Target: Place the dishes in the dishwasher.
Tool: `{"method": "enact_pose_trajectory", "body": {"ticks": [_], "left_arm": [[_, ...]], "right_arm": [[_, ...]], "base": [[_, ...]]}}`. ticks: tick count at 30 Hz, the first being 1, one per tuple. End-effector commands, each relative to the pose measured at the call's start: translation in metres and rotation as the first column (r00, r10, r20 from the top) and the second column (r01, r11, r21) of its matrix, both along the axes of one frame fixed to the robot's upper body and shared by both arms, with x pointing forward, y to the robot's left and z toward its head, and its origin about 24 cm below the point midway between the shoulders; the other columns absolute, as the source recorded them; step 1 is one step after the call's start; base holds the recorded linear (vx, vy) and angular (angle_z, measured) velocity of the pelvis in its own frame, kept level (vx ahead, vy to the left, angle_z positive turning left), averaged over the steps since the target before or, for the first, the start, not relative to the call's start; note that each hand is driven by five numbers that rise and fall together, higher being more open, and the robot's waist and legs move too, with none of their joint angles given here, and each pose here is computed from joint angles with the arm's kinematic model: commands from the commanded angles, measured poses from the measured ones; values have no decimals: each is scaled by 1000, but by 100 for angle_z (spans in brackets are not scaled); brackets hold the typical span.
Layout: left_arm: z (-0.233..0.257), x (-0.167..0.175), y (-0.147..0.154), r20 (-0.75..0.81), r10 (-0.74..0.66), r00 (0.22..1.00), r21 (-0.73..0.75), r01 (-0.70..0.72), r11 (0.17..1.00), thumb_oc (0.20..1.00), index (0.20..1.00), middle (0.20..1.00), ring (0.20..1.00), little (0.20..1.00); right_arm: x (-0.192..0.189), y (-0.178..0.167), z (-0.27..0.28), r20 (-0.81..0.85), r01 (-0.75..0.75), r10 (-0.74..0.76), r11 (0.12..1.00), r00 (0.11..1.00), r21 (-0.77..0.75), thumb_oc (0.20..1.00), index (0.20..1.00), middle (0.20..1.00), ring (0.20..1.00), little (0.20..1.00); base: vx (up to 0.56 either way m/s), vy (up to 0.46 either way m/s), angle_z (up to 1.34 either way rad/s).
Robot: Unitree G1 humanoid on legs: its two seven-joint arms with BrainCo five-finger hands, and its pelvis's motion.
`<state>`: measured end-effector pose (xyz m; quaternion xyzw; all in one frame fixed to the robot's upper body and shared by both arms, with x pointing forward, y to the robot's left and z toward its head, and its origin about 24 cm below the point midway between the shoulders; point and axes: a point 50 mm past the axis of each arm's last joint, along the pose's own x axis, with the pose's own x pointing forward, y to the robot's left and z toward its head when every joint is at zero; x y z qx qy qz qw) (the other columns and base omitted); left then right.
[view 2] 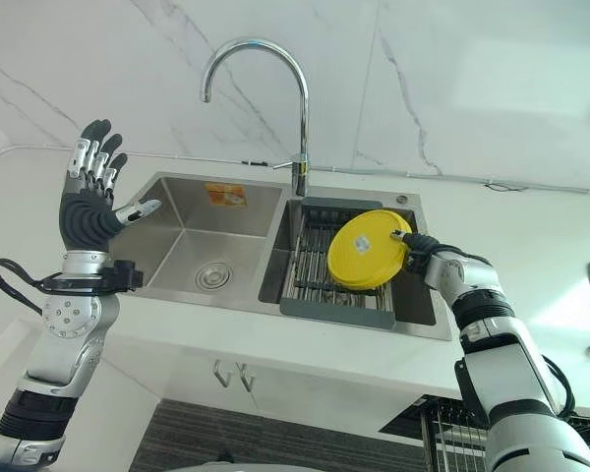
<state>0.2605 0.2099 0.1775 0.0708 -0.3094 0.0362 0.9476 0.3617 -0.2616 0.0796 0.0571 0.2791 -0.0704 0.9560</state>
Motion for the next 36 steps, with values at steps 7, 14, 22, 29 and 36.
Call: {"method": "enact_pose_trajectory", "body": {"ticks": [7, 14, 22, 29, 36], "left_arm": [[16, 2, -10, 80, -68, 994, 39, 66, 997, 1000, 1000, 1000, 1000, 1000], [11, -6, -5, 70, -69, 995, 50, 65, 997, 1000, 1000, 1000, 1000, 1000], [1, -21, 5, 68, -14, 998, 28, 12, 1000, 1000, 1000, 1000, 1000, 1000], [11, -31, -2, 181, -13, 983, 19, 10, 1000, 1000, 1000, 1000, 1000, 1000], [20, -29, -11, 196, -60, 979, 89, 43, 995, 1000, 1000, 1000, 1000, 1000]], "right_arm": [[20, 17, 51, 306, -3, -26, 995, 952, 96, 200, 200, 200, 200, 200], [10, 34, 70, 486, -42, -32, 989, 874, 141, 200, 200, 200, 200, 200], [-31, 47, 106, 691, -101, 12, 991, 723, 89, 200, 200, 200, 200, 200], [-61, 25, 134, 828, -39, -18, 998, 561, 48, 200, 200, 200, 200, 200], [-108, 10, 113, 866, 46, -145, 989, 479, 140, 200, 200, 200, 200, 200]], "base": [[1, -5, 0], [-5, -102, 0], [-33, -134, -8], [-91, 242, -31], [17, 470, -14]]}}
